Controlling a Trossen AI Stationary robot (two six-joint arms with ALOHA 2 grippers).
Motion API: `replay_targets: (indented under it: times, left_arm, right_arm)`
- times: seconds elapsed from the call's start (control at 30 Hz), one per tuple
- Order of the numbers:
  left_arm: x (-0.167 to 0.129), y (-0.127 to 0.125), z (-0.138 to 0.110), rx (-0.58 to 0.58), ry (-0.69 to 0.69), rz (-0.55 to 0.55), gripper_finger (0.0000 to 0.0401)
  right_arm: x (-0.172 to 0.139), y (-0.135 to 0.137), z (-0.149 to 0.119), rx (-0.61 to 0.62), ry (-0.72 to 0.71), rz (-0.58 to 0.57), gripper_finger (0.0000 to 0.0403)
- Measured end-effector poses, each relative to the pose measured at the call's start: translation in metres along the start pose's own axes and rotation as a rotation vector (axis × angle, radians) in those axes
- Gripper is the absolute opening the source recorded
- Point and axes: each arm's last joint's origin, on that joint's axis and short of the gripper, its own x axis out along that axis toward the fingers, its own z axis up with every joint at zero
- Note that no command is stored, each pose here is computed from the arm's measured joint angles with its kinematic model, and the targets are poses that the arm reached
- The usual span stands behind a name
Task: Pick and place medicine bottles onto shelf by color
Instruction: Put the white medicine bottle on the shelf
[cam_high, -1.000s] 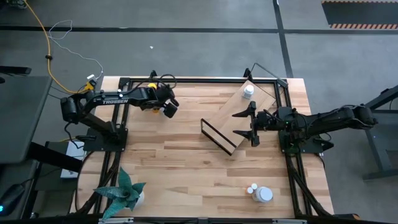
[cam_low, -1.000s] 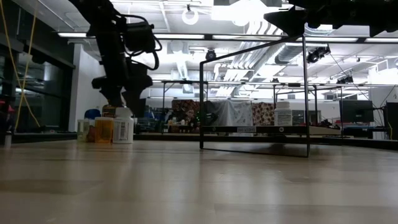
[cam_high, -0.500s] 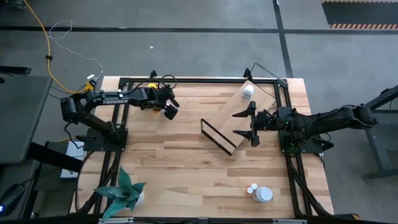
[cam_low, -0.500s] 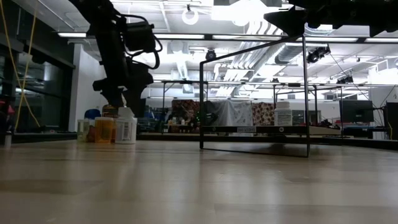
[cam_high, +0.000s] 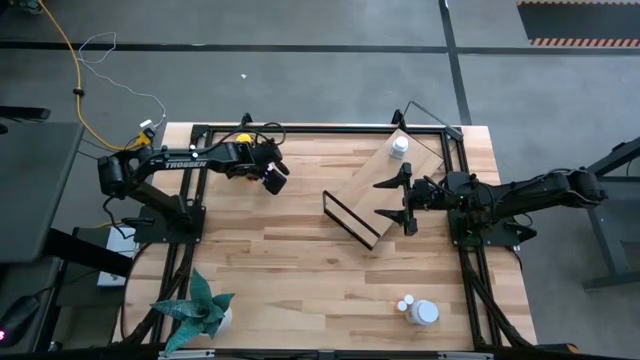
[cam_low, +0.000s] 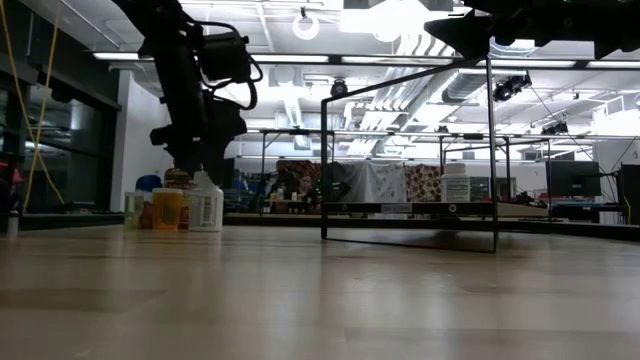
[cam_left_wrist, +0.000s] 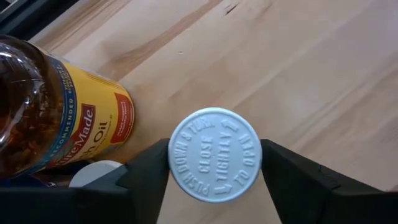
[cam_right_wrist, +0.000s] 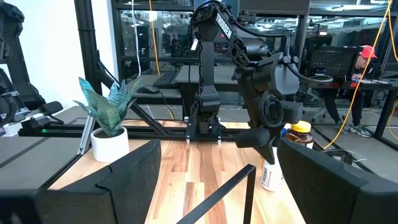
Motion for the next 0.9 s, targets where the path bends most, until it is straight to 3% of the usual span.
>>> replay_targets:
  times: [0.2,0.37,0.9]
  left_arm:
    - [0.000,0.000,0.000,0.012,-0.002,-0.001,0.0191]
    - [-0.003,0.000,0.003,0.036,-0.007,-0.004,0.0192]
    - [-0.070,-0.015,0.065,0.086,-0.245,-0.104,0.0190]
  right_arm:
    - [0.000,0.000,0.000,0.000,0.000,0.000,0.0312]
    - [0.000,0.000,0.000,0.000,0.000,0.000,0.0312]
    - [0.000,0.000,0.000,0.035,0.000,-0.010,0.0312]
